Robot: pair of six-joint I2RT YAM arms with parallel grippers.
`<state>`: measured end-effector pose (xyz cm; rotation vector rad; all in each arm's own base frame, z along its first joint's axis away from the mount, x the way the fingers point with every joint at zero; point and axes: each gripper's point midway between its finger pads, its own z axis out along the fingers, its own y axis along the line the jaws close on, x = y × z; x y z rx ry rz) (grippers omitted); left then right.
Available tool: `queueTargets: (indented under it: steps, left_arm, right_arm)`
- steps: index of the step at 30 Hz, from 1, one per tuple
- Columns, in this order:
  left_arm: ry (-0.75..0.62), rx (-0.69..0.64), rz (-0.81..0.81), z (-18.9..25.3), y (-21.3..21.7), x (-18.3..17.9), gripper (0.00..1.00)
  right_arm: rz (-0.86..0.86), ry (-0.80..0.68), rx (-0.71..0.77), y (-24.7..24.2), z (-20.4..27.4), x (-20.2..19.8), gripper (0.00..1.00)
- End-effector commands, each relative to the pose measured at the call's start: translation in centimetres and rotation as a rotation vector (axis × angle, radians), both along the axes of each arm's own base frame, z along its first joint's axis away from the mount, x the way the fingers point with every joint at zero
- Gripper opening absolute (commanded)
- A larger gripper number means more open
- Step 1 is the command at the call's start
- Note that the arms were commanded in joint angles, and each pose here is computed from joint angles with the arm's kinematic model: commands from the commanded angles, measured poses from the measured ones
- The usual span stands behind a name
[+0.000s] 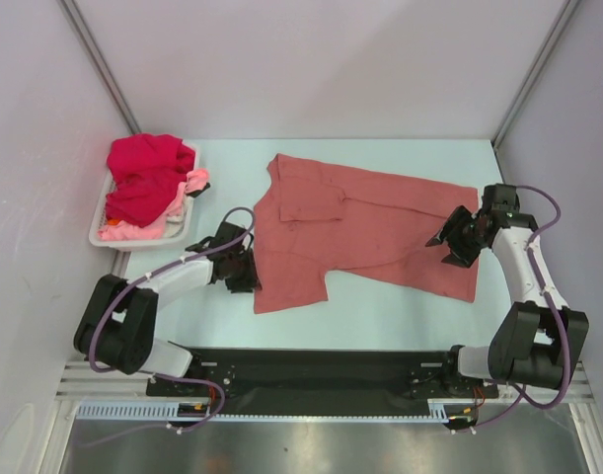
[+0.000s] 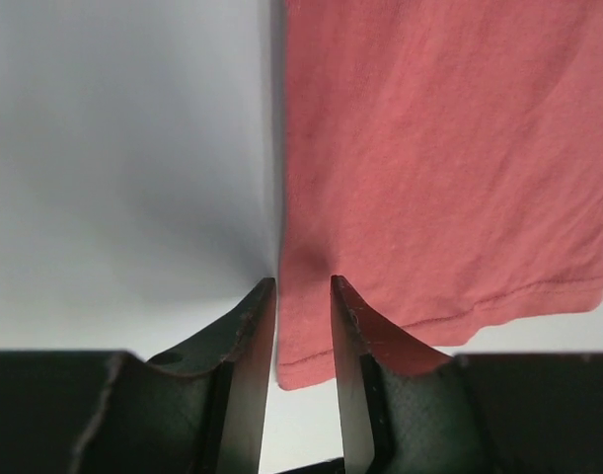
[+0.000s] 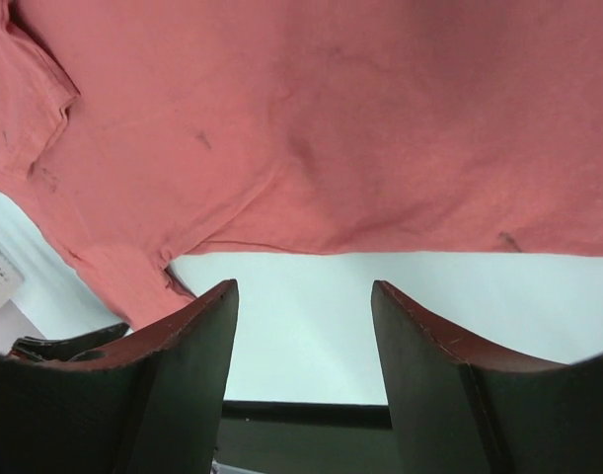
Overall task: Fold and stack the t-shirts
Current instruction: Fold the tshirt
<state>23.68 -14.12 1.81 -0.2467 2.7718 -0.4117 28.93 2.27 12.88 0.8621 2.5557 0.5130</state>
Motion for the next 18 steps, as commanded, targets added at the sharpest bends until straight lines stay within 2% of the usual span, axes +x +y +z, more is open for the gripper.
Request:
queueTargets:
  steps: [1, 6, 8, 12, 13, 15, 18]
  left_arm:
    - [0.004, -0.019, -0.009, -0.3, -1.2, 0.5, 0.35]
    - [0.029, 0.060, -0.015, -0.8, -0.9, 0.1, 0.37]
    - [0.049, 0.082, -0.015, -1.0, -0.6, 0.0, 0.35]
    - [0.051, 0.114, -0.022, -0.9, -0.2, 0.2, 0.22]
    - [0.043, 0.108, -0.030, -0.6, -0.5, 0.6, 0.11]
    - [0.037, 0.101, -0.039, -0.3, -0.7, 0.8, 0.01]
    - [0.011, 0.082, -0.057, 1.0, -1.2, 1.4, 0.00]
  right_arm:
    - [0.021, -0.048, 0.009, -0.4, 0.8, 0.1, 0.63]
    - [0.011, -0.047, 0.019, -0.7, 0.7, 0.3, 0.63]
    - [0.004, -0.053, 0.022, -0.8, 0.7, 0.6, 0.63]
    - [-0.011, -0.046, 0.032, -0.7, 0.5, 0.5, 0.63]
    - [-0.022, -0.035, 0.034, -0.7, 0.1, 0.3, 0.63]
    - [-0.049, -0.008, 0.012, -1.2, -0.7, -0.3, 0.62]
    - [-0.116, 0.055, 0.011, -2.1, -2.5, -1.6, 0.59]
